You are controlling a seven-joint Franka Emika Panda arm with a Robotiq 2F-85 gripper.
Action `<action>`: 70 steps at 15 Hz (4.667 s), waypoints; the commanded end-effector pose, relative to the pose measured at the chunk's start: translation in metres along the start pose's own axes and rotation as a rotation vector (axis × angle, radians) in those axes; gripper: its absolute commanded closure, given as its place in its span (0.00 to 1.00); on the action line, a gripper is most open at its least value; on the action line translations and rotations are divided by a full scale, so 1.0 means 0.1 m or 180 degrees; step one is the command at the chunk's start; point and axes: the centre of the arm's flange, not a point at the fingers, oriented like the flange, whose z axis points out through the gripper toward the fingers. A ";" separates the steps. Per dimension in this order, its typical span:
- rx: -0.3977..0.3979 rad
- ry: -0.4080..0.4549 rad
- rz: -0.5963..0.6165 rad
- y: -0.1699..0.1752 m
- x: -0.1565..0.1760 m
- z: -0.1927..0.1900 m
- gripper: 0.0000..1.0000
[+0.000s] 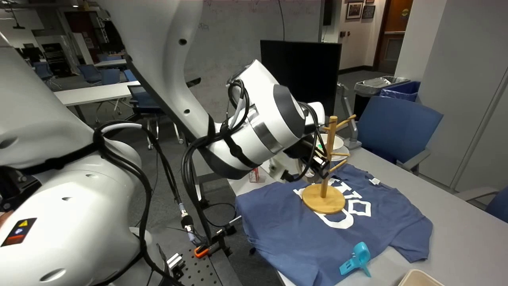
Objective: Unhang the tape from the wooden rack and put it on the table
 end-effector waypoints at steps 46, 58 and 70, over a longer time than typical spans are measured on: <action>-0.0123 -0.1966 0.0671 0.65 0.61 1.90 0.00; -0.0065 -0.1440 0.0375 0.53 0.58 0.36 0.00; 0.0049 -0.0845 0.0058 0.13 0.62 -0.69 0.00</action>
